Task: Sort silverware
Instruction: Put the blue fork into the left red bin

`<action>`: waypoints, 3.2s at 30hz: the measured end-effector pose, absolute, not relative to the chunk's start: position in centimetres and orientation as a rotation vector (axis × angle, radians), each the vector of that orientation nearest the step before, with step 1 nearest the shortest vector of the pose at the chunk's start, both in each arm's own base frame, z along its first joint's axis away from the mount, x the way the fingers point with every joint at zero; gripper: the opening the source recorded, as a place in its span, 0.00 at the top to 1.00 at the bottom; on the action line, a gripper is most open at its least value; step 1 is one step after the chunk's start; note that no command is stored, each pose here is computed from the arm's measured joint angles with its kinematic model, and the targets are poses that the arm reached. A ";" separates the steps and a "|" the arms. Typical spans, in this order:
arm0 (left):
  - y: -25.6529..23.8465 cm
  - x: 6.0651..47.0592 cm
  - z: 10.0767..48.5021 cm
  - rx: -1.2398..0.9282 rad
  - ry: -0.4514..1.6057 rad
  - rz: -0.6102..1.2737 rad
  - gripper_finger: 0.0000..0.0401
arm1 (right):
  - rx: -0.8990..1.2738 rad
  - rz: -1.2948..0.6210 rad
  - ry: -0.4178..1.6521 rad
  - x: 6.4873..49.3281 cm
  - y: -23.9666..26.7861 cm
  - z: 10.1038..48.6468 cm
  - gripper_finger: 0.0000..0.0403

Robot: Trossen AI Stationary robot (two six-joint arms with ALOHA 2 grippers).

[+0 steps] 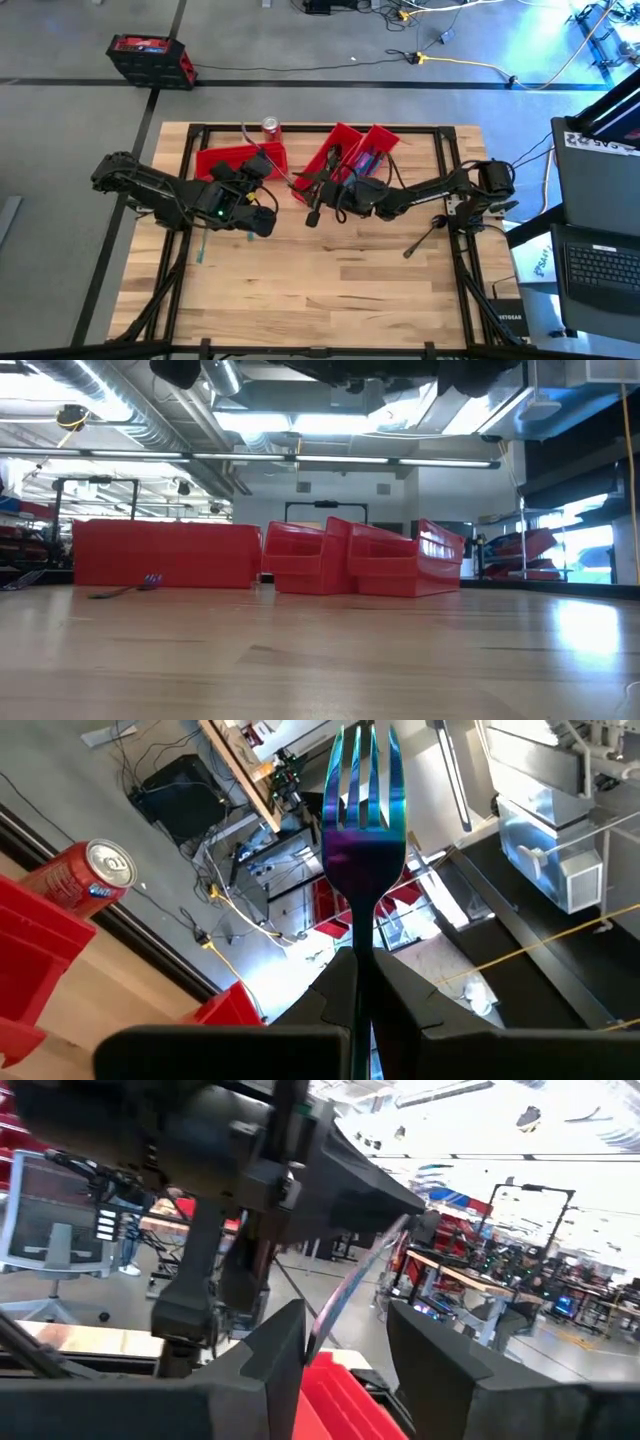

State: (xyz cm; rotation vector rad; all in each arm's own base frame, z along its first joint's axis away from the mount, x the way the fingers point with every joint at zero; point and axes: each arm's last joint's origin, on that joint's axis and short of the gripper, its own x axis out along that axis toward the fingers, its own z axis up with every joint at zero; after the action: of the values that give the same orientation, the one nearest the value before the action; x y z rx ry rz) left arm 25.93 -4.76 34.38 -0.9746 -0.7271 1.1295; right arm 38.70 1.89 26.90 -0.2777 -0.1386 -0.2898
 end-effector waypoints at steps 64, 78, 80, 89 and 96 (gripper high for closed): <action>-4.5 25.9 34.3 -0.948 -0.713 1.145 1.00 | -0.328 -0.284 -0.140 40.6 1.5 26.1 0.84; -4.7 25.9 34.4 -0.950 -0.713 1.140 1.00 | -0.352 -0.272 -0.148 40.6 1.6 26.1 0.84; -4.7 25.9 34.4 -0.945 -0.709 1.141 1.00 | -0.375 -0.279 -0.143 40.6 1.6 26.1 0.84; -4.7 25.9 34.4 -0.951 -0.712 1.140 1.00 | -0.388 -0.277 -0.128 40.4 1.5 26.6 0.84; -4.7 25.9 34.4 -0.961 -0.717 1.134 1.00 | -0.346 -0.264 -0.130 40.3 1.6 26.7 0.84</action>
State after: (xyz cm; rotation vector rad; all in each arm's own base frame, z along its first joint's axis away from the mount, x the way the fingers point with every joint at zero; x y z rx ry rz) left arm 25.90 -4.73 34.35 -0.9614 -0.7167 1.1343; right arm 40.30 1.56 26.69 -0.3457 -0.1302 -0.2637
